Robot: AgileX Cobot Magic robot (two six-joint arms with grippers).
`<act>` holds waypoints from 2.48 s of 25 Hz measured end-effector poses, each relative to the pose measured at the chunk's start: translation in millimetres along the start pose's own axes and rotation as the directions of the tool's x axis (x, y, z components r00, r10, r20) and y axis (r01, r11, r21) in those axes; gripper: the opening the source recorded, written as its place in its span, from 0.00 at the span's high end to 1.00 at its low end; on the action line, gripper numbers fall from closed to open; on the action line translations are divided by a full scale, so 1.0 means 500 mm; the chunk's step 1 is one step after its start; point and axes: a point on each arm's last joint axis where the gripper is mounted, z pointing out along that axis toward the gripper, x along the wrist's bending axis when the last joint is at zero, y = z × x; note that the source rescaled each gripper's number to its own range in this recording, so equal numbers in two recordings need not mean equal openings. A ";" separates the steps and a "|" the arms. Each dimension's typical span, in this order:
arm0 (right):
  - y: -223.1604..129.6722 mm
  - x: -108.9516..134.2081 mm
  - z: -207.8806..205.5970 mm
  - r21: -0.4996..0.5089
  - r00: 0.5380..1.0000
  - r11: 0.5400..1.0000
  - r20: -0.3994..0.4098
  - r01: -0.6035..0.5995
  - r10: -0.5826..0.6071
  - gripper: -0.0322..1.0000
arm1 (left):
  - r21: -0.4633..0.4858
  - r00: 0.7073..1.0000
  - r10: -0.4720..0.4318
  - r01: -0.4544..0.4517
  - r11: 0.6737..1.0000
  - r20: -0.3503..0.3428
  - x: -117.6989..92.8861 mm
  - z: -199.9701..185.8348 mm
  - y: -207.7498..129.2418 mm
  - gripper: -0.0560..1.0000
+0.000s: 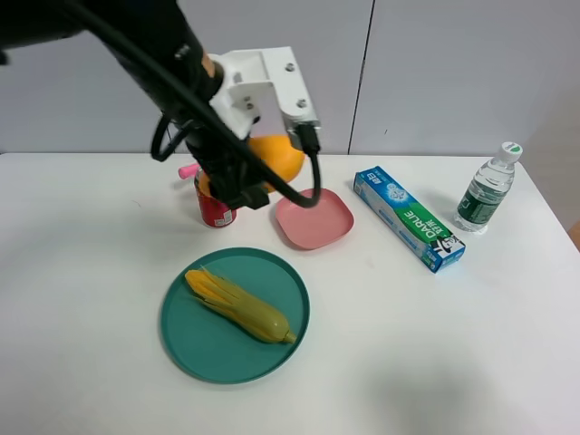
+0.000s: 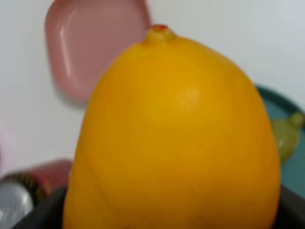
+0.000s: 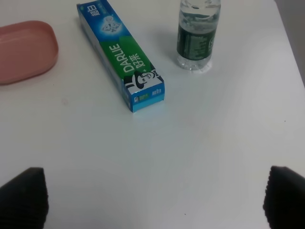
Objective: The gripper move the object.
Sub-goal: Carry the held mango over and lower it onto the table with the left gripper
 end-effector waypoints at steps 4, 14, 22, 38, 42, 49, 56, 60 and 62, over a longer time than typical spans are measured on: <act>0.000 0.000 0.000 0.000 1.000 1.000 0.000 0.000 0.000 0.00 | 0.020 0.998 0.034 -0.035 0.999 0.050 -0.021 0.074 0.057 0.95; 0.000 0.000 0.000 0.000 1.000 1.000 0.000 0.000 0.000 0.00 | 0.003 0.983 0.143 -0.144 0.990 0.111 -0.110 0.229 0.144 0.95; 0.000 0.000 0.000 0.000 1.000 1.000 0.000 0.000 0.000 0.00 | -0.038 0.975 0.191 -0.188 0.981 0.112 -0.165 0.320 0.170 0.95; 0.000 0.000 0.000 0.000 1.000 1.000 0.000 0.000 0.000 0.00 | -0.106 0.970 0.220 -0.209 0.972 0.102 -0.197 0.422 0.169 0.95; 0.000 0.000 0.000 0.000 1.000 1.000 0.000 0.000 0.000 0.00 | -0.097 0.964 0.244 -0.235 0.967 0.106 -0.203 0.452 0.159 0.95; 0.000 0.000 0.000 0.000 1.000 1.000 0.000 0.000 0.000 0.00 | -0.085 0.959 0.259 -0.250 0.965 0.118 -0.210 0.474 0.150 0.95; 0.000 0.000 0.000 0.000 1.000 1.000 0.000 0.000 0.000 0.00 | -0.088 0.960 0.249 -0.239 0.967 0.125 -0.211 0.476 0.150 0.95; 0.000 0.000 0.000 0.000 1.000 1.000 0.000 0.000 0.000 0.00 | -0.089 0.961 0.244 -0.234 0.968 0.129 -0.212 0.476 0.151 0.95; 0.000 0.000 0.000 0.000 1.000 1.000 0.000 0.000 0.000 0.00 | -0.089 0.961 0.244 -0.234 0.968 0.129 -0.212 0.476 0.151 0.95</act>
